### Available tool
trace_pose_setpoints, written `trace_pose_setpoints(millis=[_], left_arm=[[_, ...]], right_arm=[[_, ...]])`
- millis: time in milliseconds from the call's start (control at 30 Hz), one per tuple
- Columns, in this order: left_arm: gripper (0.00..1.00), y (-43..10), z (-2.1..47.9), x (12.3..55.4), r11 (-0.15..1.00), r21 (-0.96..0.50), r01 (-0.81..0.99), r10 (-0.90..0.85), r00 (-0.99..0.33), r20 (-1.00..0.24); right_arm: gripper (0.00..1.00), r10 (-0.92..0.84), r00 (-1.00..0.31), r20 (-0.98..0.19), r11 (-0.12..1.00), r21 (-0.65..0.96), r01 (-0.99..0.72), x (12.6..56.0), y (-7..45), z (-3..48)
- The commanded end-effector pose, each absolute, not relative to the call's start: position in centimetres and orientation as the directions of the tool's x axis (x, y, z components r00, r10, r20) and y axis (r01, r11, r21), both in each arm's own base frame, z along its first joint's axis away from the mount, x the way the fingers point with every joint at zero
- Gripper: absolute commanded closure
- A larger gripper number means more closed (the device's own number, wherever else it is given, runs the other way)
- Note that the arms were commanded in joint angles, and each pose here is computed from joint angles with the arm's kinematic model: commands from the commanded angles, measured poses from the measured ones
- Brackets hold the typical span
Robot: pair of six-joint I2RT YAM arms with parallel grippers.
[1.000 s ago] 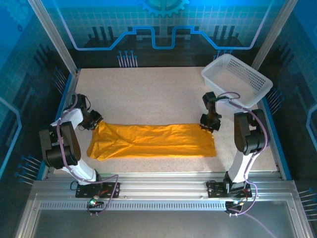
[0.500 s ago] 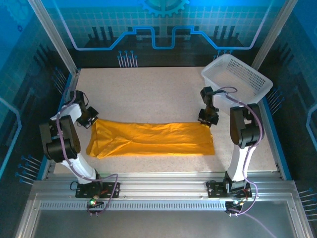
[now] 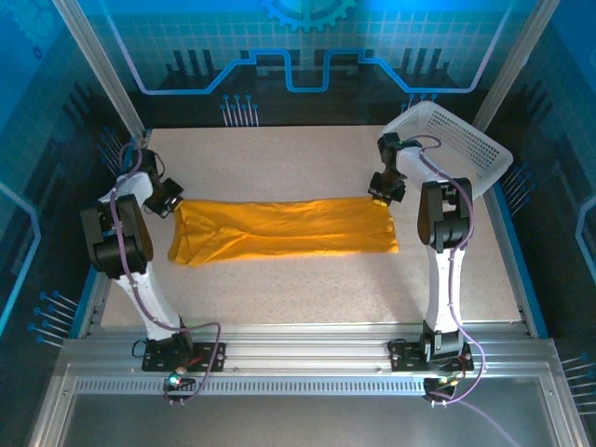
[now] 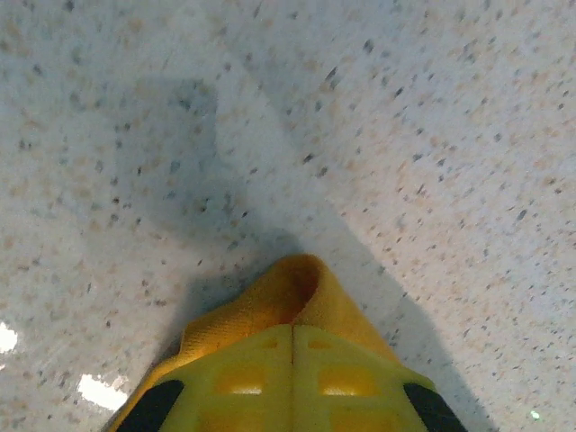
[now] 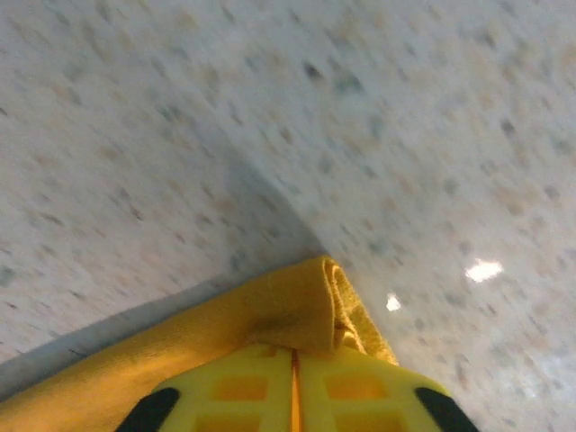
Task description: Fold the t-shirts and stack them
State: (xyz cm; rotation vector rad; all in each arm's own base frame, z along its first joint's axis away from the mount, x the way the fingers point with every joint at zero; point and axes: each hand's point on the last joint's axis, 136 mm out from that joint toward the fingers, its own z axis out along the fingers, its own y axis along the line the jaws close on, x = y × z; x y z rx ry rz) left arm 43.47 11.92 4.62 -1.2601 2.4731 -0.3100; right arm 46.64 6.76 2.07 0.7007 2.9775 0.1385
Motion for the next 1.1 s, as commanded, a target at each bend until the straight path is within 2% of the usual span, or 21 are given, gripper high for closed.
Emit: trace_pose_setpoints(millis=[0,33,67,167,300,400,500,667,800,967,1067], left_arm=[[0.73,12.6,5.7,42.9,0.597,-0.299,-0.744,-0.802,-0.555,-0.222],[0.63,12.5,6.2,42.6,0.605,-0.286,-0.743,-0.796,-0.557,-0.236],[0.58,12.3,6.6,42.3,0.617,-0.274,-0.738,-0.787,-0.564,-0.251],[0.45,11.2,8.5,40.6,0.666,-0.215,-0.714,-0.739,-0.594,-0.318],[0.5,6.2,9.9,39.0,0.7,-0.303,-0.646,-0.714,-0.632,-0.302],[0.56,1.2,9.0,38.5,0.694,-0.428,-0.579,-0.698,-0.688,-0.199],[0.6,-2.2,7.7,38.5,0.731,-0.466,-0.498,-0.621,-0.769,-0.152],[0.6,-4.3,6.1,39.1,0.792,-0.48,-0.377,-0.505,-0.847,-0.167],[0.59,-3.7,4.7,38.4,0.857,-0.39,-0.336,-0.429,-0.885,-0.181],[0.57,-4.0,3.5,37.4,0.877,-0.366,-0.313,-0.394,-0.902,-0.174],[0.64,-4.6,4.1,37.2,0.873,-0.387,-0.296,-0.391,-0.9,-0.192]], right_arm=[[0.71,0.358,-0.933,-0.035,0.928,0.124,0.352,46.8,7.8,2.3],[0.64,0.337,-0.94,-0.054,0.936,0.13,0.328,46.8,8.2,3.3],[0.6,0.324,-0.943,-0.072,0.941,0.132,0.313,46.7,8.3,4.2],[0.53,0.29,-0.951,-0.107,0.954,0.11,0.278,45.5,8.7,6.4],[0.52,0.256,-0.953,-0.162,0.965,0.106,0.241,43.4,9.7,8.8],[0.53,0.231,-0.957,-0.176,0.968,0.143,0.207,41.8,11.4,9.6],[0.53,0.199,-0.963,-0.182,0.97,0.176,0.167,40.4,13.2,10.1],[0.53,0.179,-0.968,-0.175,0.966,0.22,0.138,39.0,14.8,10.2],[0.53,0.173,-0.969,-0.178,0.961,0.244,0.127,38.4,15.3,10.6],[0.53,0.163,-0.971,-0.177,0.958,0.262,0.113,37.9,15.7,10.8],[0.53,0.16,-0.972,-0.174,0.958,0.264,0.111,37.7,15.9,10.7]])
